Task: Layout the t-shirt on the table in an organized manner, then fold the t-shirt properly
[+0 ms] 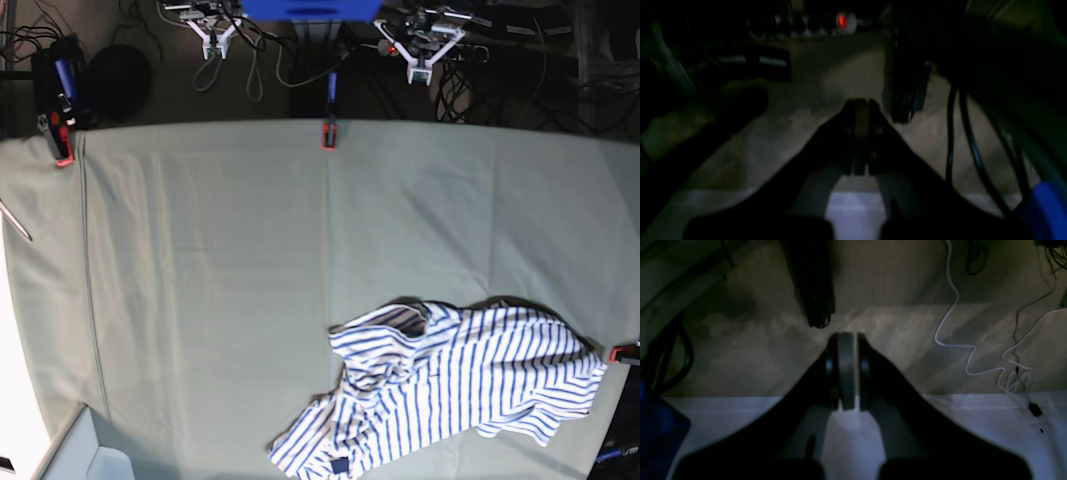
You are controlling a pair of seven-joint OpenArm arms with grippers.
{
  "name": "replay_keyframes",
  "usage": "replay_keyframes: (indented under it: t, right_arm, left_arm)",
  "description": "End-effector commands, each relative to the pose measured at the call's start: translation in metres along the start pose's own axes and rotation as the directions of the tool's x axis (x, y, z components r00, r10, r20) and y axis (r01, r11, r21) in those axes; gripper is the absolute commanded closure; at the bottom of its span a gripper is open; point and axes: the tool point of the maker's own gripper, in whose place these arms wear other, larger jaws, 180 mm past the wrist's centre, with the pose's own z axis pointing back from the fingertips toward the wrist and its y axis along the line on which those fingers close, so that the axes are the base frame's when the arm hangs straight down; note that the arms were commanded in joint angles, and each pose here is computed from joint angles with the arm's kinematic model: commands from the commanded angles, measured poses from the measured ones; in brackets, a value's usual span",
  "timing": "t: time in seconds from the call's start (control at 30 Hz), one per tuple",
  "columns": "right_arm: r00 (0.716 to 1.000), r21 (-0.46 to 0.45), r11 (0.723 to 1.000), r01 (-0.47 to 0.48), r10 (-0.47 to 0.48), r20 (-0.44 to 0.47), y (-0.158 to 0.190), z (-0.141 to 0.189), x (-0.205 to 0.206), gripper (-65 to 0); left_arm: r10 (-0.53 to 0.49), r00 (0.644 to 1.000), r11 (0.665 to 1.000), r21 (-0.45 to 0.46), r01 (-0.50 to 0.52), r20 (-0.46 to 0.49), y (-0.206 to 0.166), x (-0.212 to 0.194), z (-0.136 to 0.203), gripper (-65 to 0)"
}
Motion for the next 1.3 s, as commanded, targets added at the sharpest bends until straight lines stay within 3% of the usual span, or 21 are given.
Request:
replay_keyframes:
  t: [0.0, 0.33, 0.57, 0.8, 1.1, 1.27]
  right_arm:
    - [1.0, 0.023, 1.0, 0.004, -0.004, -0.001, 0.007, 0.0, 0.0, 0.0]
    - [1.0, 0.023, 1.0, 0.004, -0.004, 0.001, 0.006, 0.0, -0.001, 0.0]
    - [0.996, 0.019, 1.0, 0.005, -0.006, 0.083, 0.004, 0.003, 0.014, 0.0]
    - [0.994, 0.016, 1.0, 0.002, -0.004, 0.109, 0.002, 0.006, 0.006, 0.0]
    - [0.983, 0.008, 1.0, -0.003, 0.001, 0.183, -0.003, 0.02, -0.01, 0.0]
    - [0.964, -0.002, 1.0, -0.008, 0.008, 0.267, -0.009, 0.041, -0.008, 0.0]
  left_arm:
    - [-0.007, 1.0, 1.0, -0.005, 0.007, -0.02, -0.003, -0.009, 0.001, 0.0]
    - [-0.009, 1.0, 1.0, -0.004, 0.008, -0.021, -0.002, -0.009, 0.001, 0.0]
    - [-0.005, 1.0, 1.0, 0.002, 0.005, -0.023, 0.002, -0.011, 0.001, 0.0]
    - [0.0, 1.0, 1.0, 0.012, 0.001, -0.031, 0.008, -0.021, 0.002, 0.0]
    - [-0.003, 0.996, 0.999, 0.047, 0.007, -0.086, 0.032, -0.061, 0.008, 0.0]
    - [-0.02, 1.0, 0.999, 0.05, 0.02, 0.0, 0.037, -0.062, 0.018, 0.0]
